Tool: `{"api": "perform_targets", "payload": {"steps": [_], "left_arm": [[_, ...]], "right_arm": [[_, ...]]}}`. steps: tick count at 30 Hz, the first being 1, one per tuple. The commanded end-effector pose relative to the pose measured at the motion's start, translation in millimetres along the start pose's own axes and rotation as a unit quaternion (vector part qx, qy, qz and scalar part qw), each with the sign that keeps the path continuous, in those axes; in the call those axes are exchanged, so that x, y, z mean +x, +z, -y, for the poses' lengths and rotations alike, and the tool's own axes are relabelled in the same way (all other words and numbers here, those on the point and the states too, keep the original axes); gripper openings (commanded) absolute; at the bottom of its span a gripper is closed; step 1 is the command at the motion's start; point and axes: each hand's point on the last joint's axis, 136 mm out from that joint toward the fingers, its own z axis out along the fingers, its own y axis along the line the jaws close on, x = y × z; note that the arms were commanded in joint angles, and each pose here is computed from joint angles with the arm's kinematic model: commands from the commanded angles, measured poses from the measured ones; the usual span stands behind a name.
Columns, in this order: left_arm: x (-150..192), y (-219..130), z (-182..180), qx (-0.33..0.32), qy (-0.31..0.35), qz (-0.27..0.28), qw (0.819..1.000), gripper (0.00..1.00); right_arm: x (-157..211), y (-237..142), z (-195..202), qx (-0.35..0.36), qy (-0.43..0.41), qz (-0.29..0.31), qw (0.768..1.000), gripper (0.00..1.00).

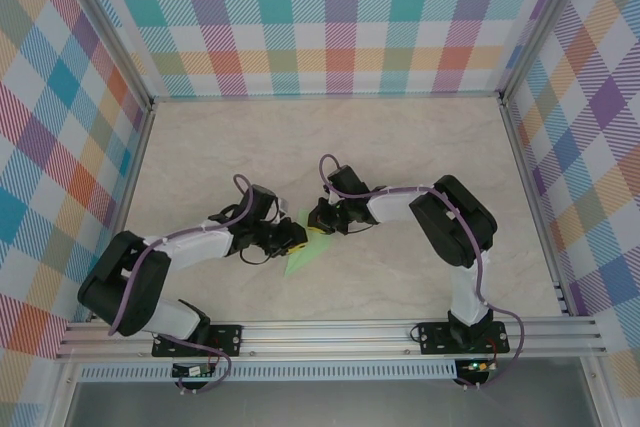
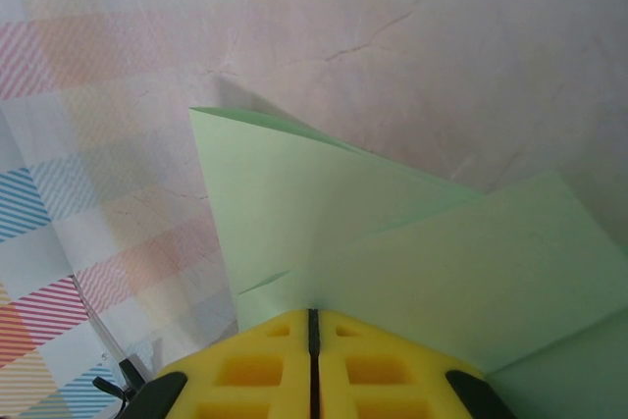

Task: Fold a paper plane with a square sheet of paper (pick it up from the middle)
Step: Fourth fold the wing at the center of the table.

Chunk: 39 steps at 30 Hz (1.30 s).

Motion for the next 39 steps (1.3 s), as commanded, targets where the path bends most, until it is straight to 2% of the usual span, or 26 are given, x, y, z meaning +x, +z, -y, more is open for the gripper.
{"api": "perform_targets", "payload": {"steps": [1,8,16,22,28,34,39], "left_arm": [[11,11,-8,0.012,-0.016,-0.026,0.999,0.21],[44,6,-82,-0.102,-0.051,-0.043,0.993,0.21],[82,-17,-118,-0.138,-0.063,-0.06,0.987,0.23],[83,-34,-103,-0.129,-0.047,-0.054,0.989,0.25],[72,-52,-82,-0.119,-0.02,-0.015,0.993,0.28],[54,-64,-66,-0.115,0.002,0.028,0.993,0.31],[43,-61,-55,-0.109,0.01,0.031,0.993,0.34]], "right_arm": [[15,2,54,0.087,0.045,-0.008,0.995,0.09],[16,3,60,0.099,0.048,-0.009,0.994,0.09],[15,-1,64,0.12,0.045,-0.007,0.992,0.09],[14,0,63,0.122,0.047,-0.007,0.991,0.09],[14,-1,60,0.12,0.041,-0.008,0.992,0.1],[25,-9,51,0.11,-0.032,-0.035,0.993,0.1],[43,-22,51,0.108,-0.112,-0.073,0.985,0.11]]}}
